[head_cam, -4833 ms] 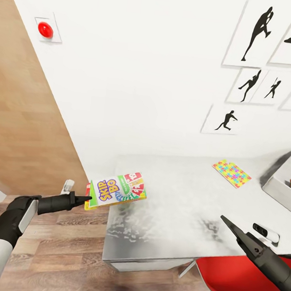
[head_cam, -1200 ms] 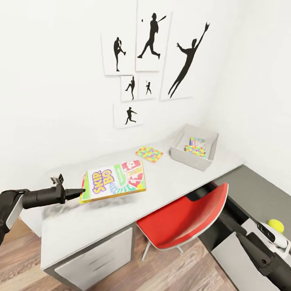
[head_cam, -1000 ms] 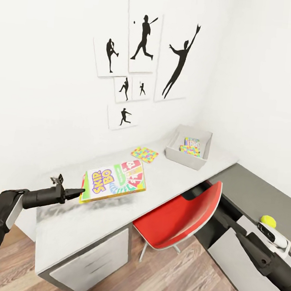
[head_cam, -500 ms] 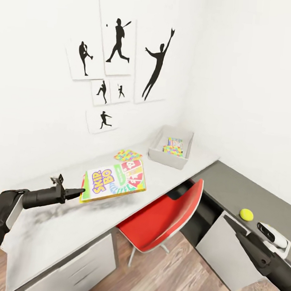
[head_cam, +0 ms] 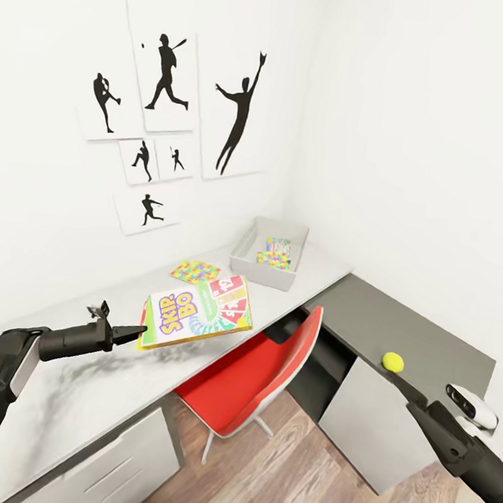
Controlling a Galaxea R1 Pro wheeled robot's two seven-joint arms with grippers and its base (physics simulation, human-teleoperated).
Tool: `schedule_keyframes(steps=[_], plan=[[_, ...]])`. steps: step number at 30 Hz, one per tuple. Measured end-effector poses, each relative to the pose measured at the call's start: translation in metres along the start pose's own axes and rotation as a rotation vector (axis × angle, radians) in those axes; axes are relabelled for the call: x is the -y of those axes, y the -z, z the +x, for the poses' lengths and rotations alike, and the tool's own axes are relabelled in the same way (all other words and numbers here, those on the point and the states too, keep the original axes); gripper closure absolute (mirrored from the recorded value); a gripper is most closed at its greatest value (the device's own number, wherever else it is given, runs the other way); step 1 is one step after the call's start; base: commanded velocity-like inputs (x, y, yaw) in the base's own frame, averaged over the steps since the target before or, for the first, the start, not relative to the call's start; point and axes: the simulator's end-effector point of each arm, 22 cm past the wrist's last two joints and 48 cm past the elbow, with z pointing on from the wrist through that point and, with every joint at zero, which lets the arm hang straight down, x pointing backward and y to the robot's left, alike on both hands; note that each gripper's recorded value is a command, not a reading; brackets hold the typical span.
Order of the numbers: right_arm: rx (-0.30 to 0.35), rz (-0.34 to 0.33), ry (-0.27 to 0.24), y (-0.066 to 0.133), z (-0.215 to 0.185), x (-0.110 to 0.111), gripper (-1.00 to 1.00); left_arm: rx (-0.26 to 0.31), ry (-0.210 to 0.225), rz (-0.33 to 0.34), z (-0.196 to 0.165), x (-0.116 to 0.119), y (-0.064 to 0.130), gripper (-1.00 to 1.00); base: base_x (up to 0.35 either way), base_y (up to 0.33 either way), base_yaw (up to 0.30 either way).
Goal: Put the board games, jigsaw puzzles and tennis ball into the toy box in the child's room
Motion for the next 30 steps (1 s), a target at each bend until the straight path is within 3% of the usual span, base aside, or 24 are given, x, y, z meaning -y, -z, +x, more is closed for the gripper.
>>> schedule_keyframes(steps=[16,30], plan=[[-0.002,0.006,-0.004,0.0015,-0.0011,0.0009,-1.0,0.0,-0.001,-0.001,0.0002,0.0,0.0,1.0,0.025,-0.163,-0.001],[0.003,0.001,0.005,0.0007,-0.0012,-0.0012,-1.0,0.0,-0.005,-0.001,-0.0001,0.0015,0.0003,1.0,0.167,-0.242,0.0]])
